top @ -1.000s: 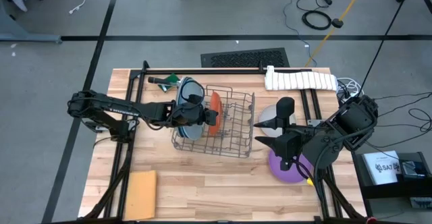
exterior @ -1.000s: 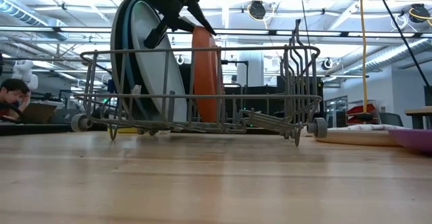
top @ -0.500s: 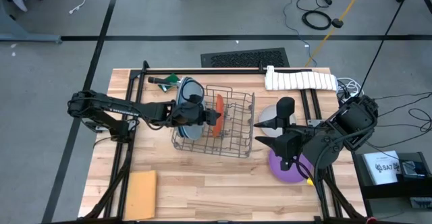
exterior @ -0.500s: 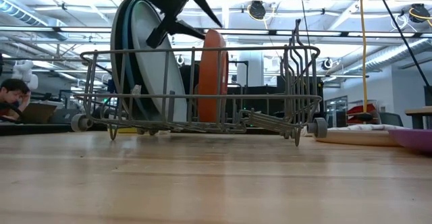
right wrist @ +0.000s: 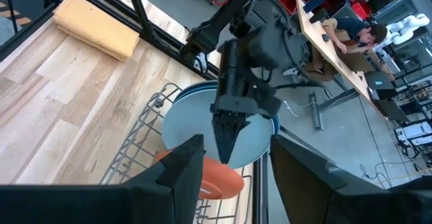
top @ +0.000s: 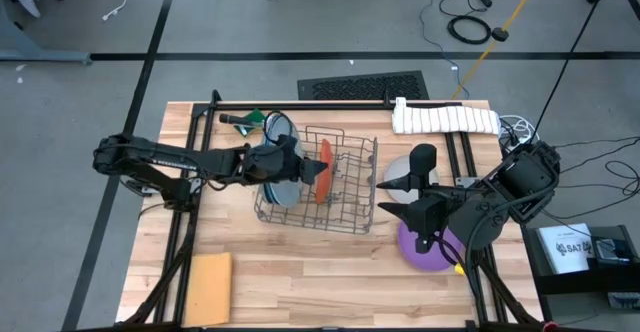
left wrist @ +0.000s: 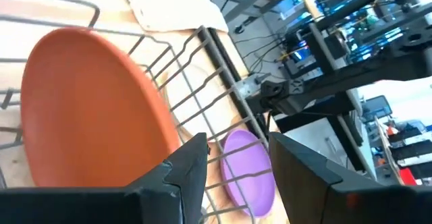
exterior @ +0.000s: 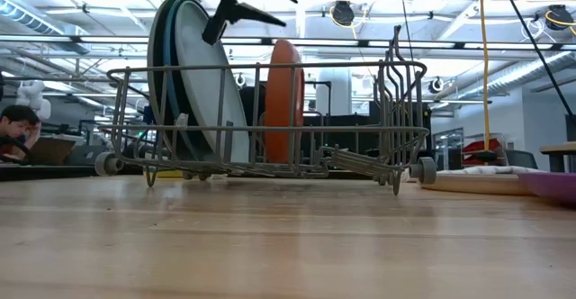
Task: Sort dishes
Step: Put the orange plate into the green dish rack, then put the purple plate into the green dish rack
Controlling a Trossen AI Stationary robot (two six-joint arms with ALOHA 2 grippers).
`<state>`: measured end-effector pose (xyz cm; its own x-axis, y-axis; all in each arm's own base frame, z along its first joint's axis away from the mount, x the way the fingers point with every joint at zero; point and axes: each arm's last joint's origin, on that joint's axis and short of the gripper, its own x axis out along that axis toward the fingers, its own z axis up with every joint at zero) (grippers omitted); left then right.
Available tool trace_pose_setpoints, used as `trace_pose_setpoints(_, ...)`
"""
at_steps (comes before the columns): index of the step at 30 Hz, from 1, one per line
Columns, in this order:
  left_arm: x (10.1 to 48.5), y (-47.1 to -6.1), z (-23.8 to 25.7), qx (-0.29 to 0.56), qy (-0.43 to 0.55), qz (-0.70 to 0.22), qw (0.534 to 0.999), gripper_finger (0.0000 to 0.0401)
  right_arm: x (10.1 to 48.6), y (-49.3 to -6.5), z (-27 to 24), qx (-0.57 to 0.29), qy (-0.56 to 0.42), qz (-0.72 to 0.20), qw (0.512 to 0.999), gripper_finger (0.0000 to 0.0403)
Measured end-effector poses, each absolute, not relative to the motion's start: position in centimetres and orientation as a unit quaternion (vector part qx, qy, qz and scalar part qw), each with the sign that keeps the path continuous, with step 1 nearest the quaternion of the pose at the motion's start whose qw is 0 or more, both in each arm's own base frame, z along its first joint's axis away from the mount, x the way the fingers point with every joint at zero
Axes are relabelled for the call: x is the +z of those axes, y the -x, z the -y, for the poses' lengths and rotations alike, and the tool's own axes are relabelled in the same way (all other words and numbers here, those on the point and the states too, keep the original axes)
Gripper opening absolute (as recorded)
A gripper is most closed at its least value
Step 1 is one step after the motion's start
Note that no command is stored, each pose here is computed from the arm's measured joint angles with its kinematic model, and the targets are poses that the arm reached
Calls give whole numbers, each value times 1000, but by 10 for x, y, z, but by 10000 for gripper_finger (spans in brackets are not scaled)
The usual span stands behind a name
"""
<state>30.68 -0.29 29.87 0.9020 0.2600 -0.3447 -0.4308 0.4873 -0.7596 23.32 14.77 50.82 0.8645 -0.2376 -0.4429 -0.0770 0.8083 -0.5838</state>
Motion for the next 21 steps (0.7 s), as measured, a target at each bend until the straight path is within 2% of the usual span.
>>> trace_pose_setpoints(11,329,-284,2,181,437,-47,880,160,506,-231,-148,-42,273,-268,923,164)
trace_pose_setpoints(14,347,-273,2,151,409,-16,900,160,497,-227,-147,-27,236,-311,920,164)
trace_pose_setpoints(18,372,-253,5,108,366,31,924,160,474,-228,-149,-52,181,-373,909,164)
trace_pose_setpoints(21,388,-236,7,83,331,64,938,160,454,-234,-157,-24,152,-415,897,164)
